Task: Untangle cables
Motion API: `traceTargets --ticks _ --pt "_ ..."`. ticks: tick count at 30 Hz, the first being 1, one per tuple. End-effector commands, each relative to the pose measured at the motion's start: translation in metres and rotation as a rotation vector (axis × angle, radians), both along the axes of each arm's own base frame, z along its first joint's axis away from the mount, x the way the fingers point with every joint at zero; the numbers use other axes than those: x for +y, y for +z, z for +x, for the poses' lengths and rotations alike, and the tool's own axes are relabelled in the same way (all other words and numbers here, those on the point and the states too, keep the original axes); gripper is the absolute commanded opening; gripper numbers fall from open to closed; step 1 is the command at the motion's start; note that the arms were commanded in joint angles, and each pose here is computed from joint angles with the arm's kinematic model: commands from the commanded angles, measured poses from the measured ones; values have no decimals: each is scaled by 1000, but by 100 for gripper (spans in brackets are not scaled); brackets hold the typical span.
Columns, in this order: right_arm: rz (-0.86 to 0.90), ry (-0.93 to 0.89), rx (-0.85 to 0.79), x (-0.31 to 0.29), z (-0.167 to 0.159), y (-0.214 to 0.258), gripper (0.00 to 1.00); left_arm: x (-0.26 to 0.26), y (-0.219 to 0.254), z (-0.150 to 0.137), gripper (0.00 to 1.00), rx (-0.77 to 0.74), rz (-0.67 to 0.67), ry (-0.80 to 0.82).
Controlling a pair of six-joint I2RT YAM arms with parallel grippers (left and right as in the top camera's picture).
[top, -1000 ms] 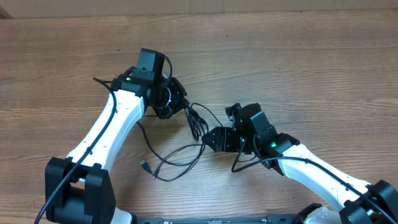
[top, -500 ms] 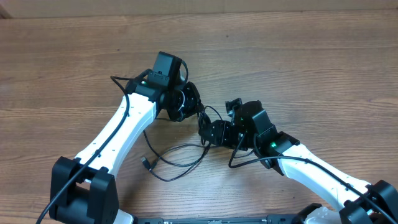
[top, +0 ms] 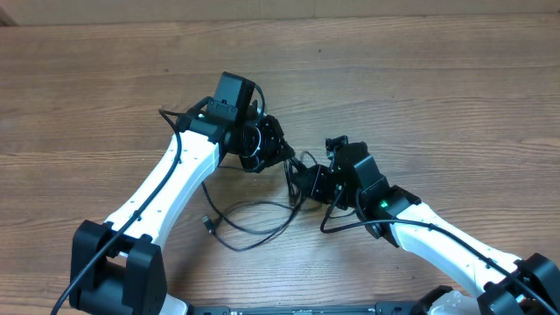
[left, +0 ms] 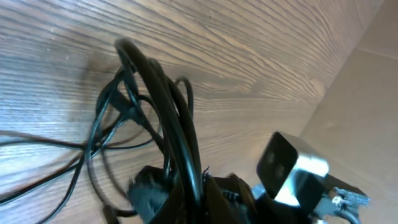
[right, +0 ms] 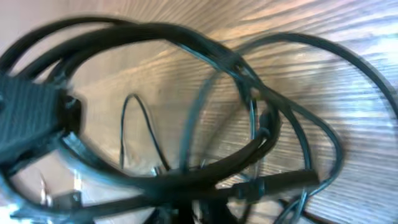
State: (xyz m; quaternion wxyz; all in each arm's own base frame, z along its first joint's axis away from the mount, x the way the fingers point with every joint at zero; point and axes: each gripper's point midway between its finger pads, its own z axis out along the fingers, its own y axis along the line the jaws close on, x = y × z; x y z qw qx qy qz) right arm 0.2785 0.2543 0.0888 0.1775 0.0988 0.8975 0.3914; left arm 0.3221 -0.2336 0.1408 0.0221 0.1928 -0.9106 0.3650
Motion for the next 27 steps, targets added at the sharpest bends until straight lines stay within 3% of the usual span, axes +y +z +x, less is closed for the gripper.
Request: traceTargets --ticks 1,6,10,17,21,27 --pt "-85 -83 -6 -17 9 -12 4 -11 11 -5 4 48 -72 -1" --pt "-196 -264 131 -48 2 -41 4 -5 12 0 4 98 -85 69" --pt "-301 -458 267 -83 -12 -65 4 -7 29 4 4 125 -206 63" --pt "-315 -517 309 -90 -13 -74 4 -1 58 8 4 143 -391 23" --pt "-313 -528 314 -94 -11 -74 4 11 54 18 4 123 -371 62" --pt "-313 -528 314 -94 -11 -74 4 26 29 20 4 148 -224 152"
